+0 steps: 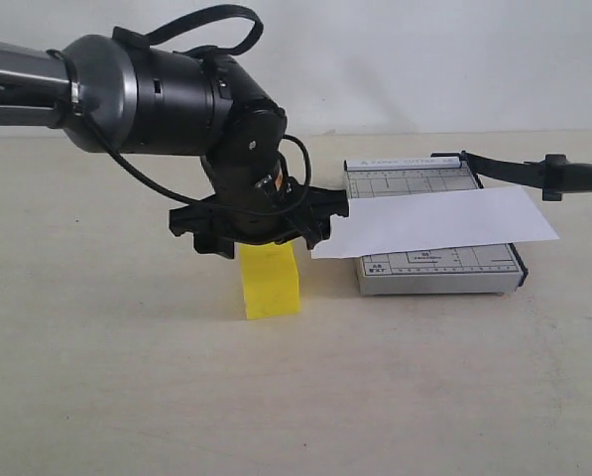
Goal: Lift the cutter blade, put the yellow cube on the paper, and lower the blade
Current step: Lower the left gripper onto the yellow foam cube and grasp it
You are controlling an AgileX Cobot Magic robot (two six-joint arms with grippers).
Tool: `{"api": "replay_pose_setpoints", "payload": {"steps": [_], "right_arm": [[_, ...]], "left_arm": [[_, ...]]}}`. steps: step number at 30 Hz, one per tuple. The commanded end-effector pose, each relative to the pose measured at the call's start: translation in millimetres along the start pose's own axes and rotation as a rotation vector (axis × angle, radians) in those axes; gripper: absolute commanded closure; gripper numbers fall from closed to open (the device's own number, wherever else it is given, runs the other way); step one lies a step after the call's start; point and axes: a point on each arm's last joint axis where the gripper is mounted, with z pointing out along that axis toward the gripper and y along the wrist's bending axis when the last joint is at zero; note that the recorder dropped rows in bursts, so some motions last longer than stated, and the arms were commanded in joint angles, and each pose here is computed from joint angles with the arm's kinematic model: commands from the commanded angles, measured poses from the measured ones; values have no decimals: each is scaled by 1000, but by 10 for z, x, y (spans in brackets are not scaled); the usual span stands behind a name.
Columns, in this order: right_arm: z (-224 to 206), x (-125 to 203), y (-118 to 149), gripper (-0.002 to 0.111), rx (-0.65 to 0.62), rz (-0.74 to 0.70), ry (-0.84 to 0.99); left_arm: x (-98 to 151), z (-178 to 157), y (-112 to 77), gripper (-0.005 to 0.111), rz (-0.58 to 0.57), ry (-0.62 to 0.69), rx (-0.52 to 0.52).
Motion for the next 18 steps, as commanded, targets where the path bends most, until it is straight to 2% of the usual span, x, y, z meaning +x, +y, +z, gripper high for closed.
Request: {"api": "replay_pose_setpoints", "payload": {"steps": [1, 7, 12, 18], "right_arm": [[-2, 4, -8, 108, 3, -7, -8], [-2, 4, -8, 108, 3, -7, -8], [-2, 4, -8, 108, 3, -7, -8], [-2, 2, -9, 108, 4, -7, -10]], "left_arm": [[23, 68, -4, 26, -21, 14, 3], [52, 151, 0, 26, -15, 27, -11], [-13, 187, 172, 26, -15, 71, -75], [-56, 199, 163, 26, -14, 59, -26]]}}
